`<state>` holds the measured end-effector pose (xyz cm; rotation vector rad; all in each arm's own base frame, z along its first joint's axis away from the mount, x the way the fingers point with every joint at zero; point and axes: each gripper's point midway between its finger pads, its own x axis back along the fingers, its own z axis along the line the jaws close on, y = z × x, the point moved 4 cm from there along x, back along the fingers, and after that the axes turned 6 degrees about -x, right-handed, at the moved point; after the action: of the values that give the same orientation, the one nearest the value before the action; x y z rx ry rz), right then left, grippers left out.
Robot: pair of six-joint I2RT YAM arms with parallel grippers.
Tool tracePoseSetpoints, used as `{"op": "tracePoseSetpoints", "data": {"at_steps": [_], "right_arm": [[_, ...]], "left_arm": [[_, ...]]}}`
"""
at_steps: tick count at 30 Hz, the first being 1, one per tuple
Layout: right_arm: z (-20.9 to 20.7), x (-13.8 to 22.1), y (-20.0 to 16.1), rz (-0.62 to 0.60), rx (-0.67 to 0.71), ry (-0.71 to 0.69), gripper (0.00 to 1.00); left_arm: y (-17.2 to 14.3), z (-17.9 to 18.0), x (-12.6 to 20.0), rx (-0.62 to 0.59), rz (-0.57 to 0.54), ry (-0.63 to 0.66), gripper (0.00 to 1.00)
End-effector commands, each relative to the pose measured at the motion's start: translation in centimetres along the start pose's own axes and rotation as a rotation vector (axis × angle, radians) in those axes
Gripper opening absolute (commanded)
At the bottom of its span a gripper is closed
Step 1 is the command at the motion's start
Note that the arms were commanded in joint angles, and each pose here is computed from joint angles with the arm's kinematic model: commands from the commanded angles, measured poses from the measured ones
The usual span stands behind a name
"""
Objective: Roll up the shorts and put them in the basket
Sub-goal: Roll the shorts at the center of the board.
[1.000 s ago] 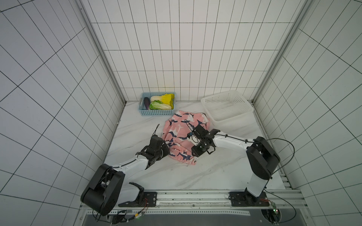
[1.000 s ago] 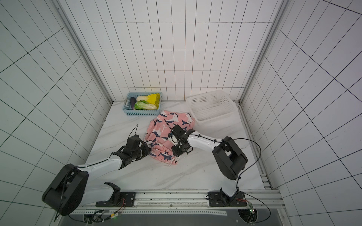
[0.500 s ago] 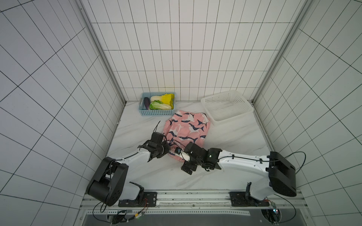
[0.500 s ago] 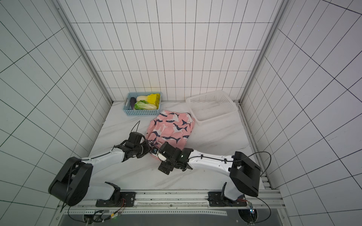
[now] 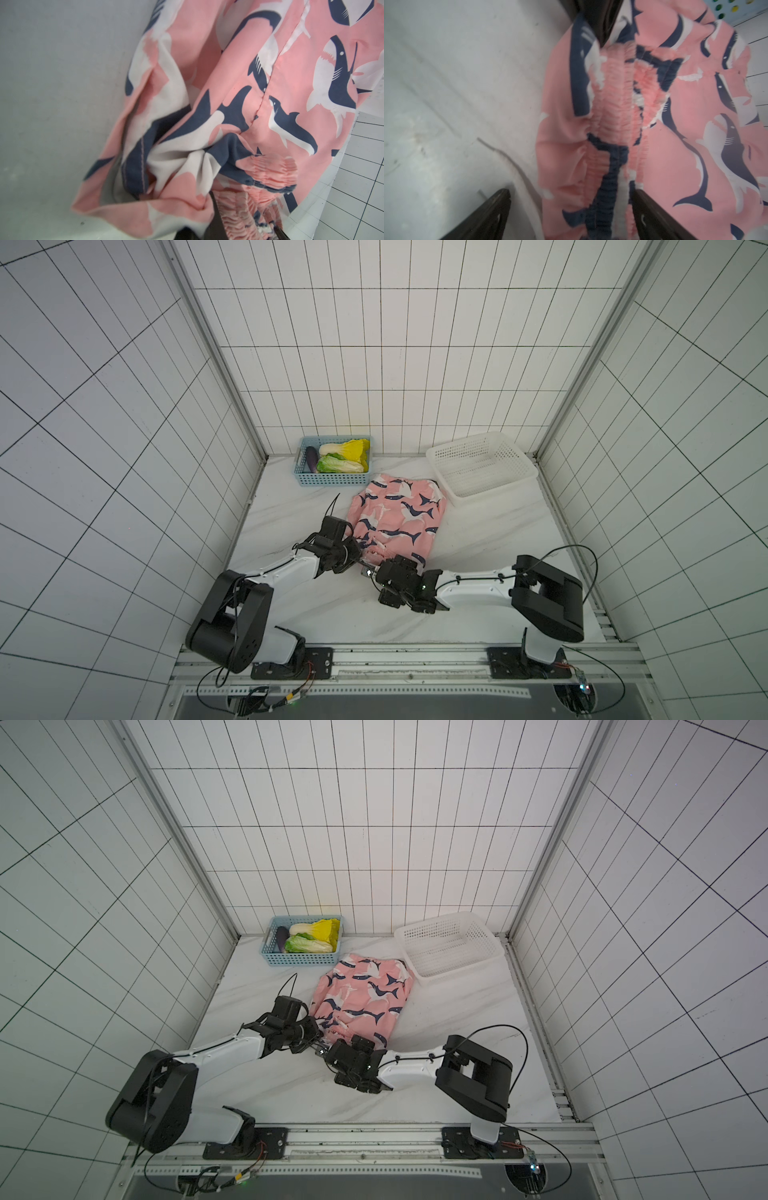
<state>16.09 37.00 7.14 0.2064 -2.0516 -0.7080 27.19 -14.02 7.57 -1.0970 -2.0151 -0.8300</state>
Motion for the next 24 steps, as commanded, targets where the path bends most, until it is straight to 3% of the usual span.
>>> {"op": "tracePoseSetpoints", "data": {"at_steps": [1, 4, 11, 13, 14, 17, 18, 21, 24], "right_arm": [[-0.9, -1.9, -1.8, 0.054, 0.028, -0.119, 0.89], [-1.2, -2.6, -2.2, 0.061, 0.031, -0.132, 0.78], [-0.7, -1.9, -2.4, 0.089, 0.034, -0.016, 0.17], [0.1, -1.4, -2.3, 0.114, 0.038, 0.083, 0.08], [0.4, -1.4, -2.4, 0.129, 0.037, 0.116, 0.04], [1.1, -1.0, -2.3, 0.188, 0.001, 0.251, 0.0], [1.4, -0.7, -2.0, 0.195, -0.02, 0.313, 0.0], [1.6, 0.3, -1.2, 0.21, -0.109, 0.468, 0.0], [0.7, 0.5, -0.3, 0.216, -0.234, 0.59, 0.0]], "left_arm": [[0.4, -1.1, 0.1, 0.006, 0.016, -0.043, 0.0], [0.5, -1.3, 0.3, 0.009, 0.021, -0.055, 0.0], [1.3, -1.3, 0.9, -0.001, 0.006, -0.046, 0.0], [1.6, -1.2, 1.2, -0.002, -0.003, -0.048, 0.0], [1.9, -1.2, 1.3, 0.0, -0.012, -0.049, 0.02], [2.6, -1.0, 2.3, 0.005, -0.051, -0.037, 0.41], [2.9, -0.9, 2.8, 0.002, -0.072, -0.03, 0.48], [3.6, -0.9, 4.9, -0.014, -0.147, -0.023, 0.6], [3.8, -0.6, 7.2, -0.021, -0.219, -0.028, 0.62]]}}
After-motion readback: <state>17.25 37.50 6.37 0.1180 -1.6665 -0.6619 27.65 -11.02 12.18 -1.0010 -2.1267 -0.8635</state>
